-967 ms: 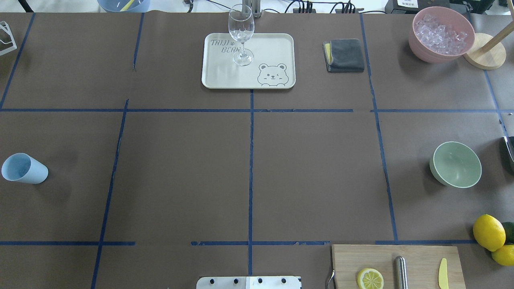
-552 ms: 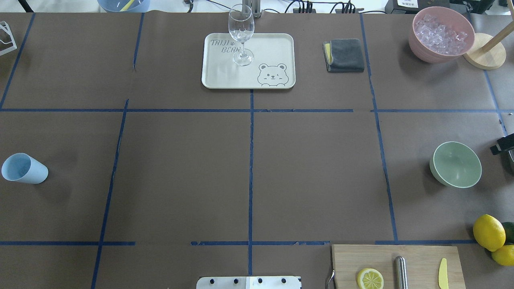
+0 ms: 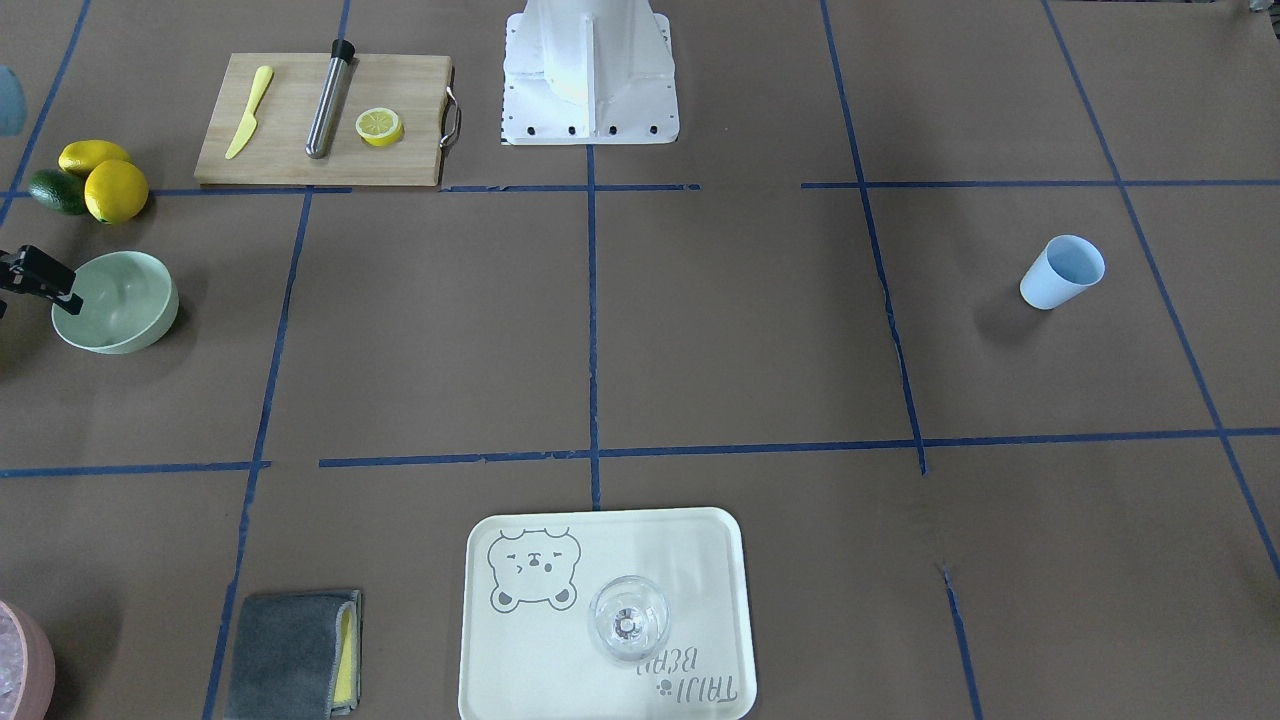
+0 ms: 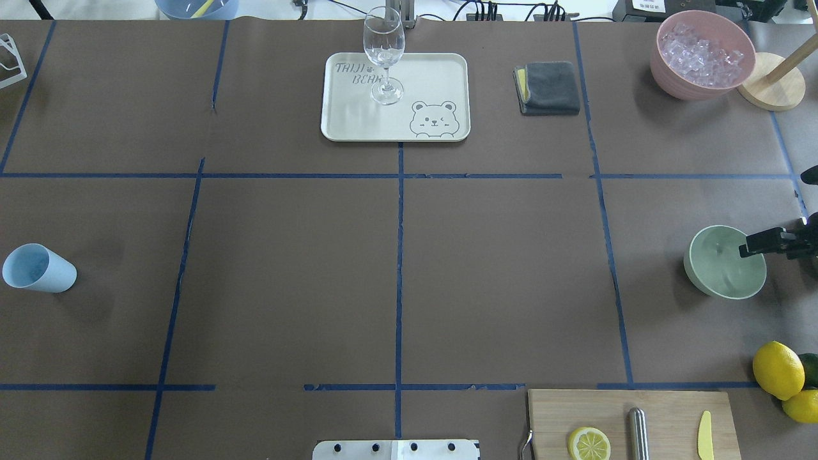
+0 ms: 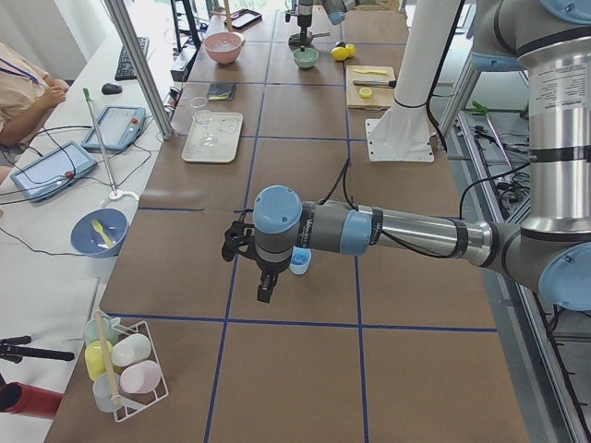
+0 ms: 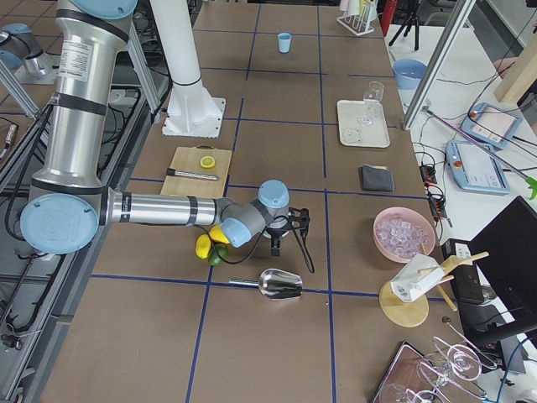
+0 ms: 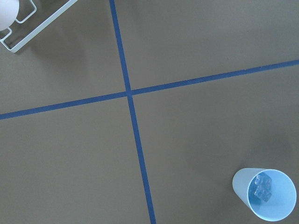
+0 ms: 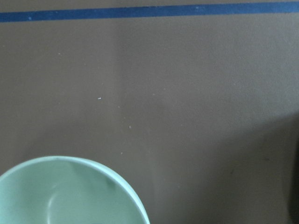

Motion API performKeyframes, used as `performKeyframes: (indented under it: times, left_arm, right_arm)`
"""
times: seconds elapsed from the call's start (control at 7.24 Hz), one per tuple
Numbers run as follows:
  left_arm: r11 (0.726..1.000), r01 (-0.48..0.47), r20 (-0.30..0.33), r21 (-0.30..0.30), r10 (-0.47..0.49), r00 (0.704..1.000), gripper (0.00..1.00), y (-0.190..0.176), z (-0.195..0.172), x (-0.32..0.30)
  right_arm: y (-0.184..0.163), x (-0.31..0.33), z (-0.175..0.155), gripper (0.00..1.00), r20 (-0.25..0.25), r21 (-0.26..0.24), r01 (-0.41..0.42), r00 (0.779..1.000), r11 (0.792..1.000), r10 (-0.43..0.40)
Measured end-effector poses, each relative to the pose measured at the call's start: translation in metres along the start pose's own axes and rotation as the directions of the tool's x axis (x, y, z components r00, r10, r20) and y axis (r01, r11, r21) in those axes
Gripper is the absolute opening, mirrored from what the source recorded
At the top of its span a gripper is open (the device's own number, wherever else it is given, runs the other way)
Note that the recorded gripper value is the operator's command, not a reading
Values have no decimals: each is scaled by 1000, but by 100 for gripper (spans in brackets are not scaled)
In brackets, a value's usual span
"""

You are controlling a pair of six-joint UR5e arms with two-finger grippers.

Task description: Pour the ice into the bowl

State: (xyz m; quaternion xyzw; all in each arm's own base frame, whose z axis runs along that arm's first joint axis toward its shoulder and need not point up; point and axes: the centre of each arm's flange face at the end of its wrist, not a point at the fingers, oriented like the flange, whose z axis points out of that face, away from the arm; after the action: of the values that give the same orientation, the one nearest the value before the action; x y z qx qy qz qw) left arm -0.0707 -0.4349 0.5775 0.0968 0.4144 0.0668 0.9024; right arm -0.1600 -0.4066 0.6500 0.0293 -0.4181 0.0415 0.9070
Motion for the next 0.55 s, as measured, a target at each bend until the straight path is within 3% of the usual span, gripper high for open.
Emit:
performKeyframes:
  times: [0.14, 0.28, 0.55]
  left_arm:
    - [1000, 0, -4, 1, 0, 1000, 100, 0, 0, 0]
    - [1000, -1, -6, 1, 1, 1000, 100, 0, 0, 1]
    - [1000, 0, -7, 0, 0, 1000, 100, 1, 0, 0]
  right_arm:
    - [5, -3, 10, 37, 20, 9, -26, 999, 1000, 25]
    - [9, -5, 15, 0, 34, 9, -35, 999, 999, 34]
    - [13, -7, 15, 0, 54, 8, -29, 998, 1000, 28]
